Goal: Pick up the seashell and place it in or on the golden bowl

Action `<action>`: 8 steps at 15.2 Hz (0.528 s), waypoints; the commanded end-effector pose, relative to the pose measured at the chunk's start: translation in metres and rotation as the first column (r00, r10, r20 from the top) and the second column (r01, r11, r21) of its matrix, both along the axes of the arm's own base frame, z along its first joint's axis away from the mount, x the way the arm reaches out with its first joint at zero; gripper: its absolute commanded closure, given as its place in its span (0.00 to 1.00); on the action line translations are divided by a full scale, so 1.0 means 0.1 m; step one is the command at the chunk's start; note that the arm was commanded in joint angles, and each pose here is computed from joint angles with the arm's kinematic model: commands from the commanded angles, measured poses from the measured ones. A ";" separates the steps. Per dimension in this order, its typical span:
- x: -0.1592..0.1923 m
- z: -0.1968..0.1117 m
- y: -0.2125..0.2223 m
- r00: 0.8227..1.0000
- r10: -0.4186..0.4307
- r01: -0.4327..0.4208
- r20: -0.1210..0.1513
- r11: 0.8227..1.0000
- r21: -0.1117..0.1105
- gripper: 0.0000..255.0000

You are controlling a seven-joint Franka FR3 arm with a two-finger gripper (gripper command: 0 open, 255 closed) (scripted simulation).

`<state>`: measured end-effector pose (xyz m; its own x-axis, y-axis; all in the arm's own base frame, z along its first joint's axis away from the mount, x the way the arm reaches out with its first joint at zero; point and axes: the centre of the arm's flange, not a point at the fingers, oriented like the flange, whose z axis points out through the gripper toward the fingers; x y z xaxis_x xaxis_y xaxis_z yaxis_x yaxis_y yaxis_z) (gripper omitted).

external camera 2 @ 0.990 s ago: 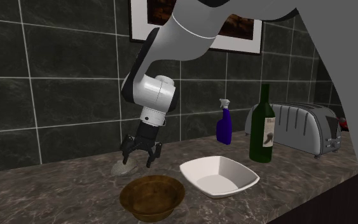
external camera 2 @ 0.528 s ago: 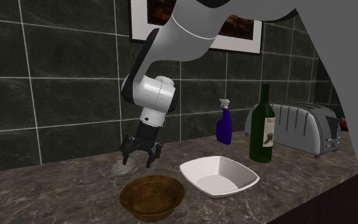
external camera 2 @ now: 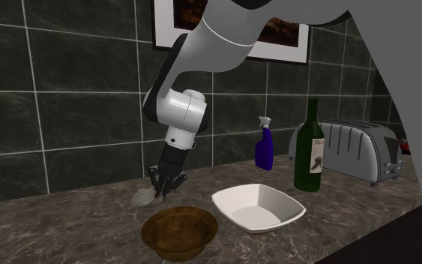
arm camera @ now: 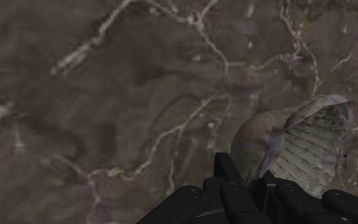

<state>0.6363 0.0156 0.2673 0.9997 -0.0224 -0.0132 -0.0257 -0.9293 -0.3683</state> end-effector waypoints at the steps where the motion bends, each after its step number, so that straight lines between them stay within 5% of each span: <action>1: 0.00 0.00 0.00 1.000 0.000 0.000 0.000 1.000 0.000 1.00; 8: 0.00 0.32 0.00 1.000 0.000 0.000 0.000 1.000 0.000 1.00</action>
